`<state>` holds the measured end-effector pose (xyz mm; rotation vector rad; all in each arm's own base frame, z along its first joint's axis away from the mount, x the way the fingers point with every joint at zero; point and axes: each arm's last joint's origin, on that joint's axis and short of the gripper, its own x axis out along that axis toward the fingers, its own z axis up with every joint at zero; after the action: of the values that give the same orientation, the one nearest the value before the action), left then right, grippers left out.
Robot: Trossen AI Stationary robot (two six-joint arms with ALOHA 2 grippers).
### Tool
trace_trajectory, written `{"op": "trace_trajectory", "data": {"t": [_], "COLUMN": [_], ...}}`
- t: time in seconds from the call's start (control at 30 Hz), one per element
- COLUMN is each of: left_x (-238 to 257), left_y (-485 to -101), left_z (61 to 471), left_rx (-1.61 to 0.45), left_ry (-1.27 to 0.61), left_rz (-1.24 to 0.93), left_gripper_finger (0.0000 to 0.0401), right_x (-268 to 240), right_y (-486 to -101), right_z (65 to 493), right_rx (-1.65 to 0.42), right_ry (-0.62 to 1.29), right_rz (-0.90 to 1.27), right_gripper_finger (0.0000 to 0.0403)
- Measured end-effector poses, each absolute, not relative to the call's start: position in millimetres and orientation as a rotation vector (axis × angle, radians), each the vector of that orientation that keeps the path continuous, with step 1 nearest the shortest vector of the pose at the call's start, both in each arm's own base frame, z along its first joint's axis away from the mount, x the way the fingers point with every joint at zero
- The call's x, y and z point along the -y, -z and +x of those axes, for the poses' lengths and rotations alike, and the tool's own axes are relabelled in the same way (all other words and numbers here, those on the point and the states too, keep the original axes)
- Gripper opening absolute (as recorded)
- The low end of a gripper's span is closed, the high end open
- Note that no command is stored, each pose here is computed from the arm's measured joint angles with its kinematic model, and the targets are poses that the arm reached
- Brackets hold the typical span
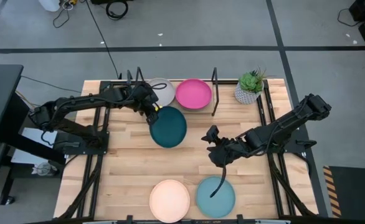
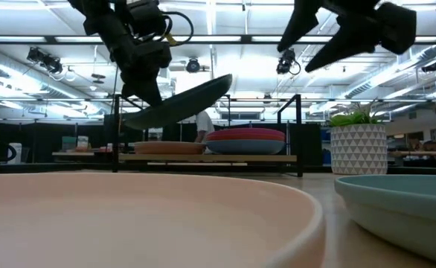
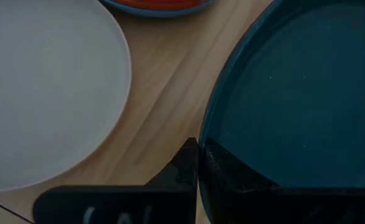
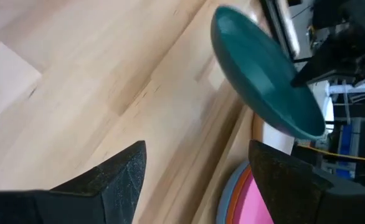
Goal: Place and stack plates onto a shelf
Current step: Stack the dark green plate on top of the pink plate on the shelf
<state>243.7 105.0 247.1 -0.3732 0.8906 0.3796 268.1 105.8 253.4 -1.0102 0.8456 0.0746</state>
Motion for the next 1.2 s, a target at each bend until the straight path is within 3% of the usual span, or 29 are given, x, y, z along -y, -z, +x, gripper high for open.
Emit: {"op": "trace_trajectory", "data": {"t": [0.4,1.2], "left_x": [-98,-98], "left_y": [-241,-170], "left_z": [253,294], "left_rx": [-0.857,-0.965], "left_ry": [-0.377,-0.355], "left_rz": [-0.380,-0.404], "left_gripper_finger": [0.0016,0.0016], "right_x": [-108,-108], "right_y": [-219,-218], "right_z": [288,284], "right_rx": [-0.938,-0.971], "right_ry": [-0.075,-0.079], "right_rz": [-1.074,-1.053], "right_gripper_finger": [0.0287,0.0277]}}
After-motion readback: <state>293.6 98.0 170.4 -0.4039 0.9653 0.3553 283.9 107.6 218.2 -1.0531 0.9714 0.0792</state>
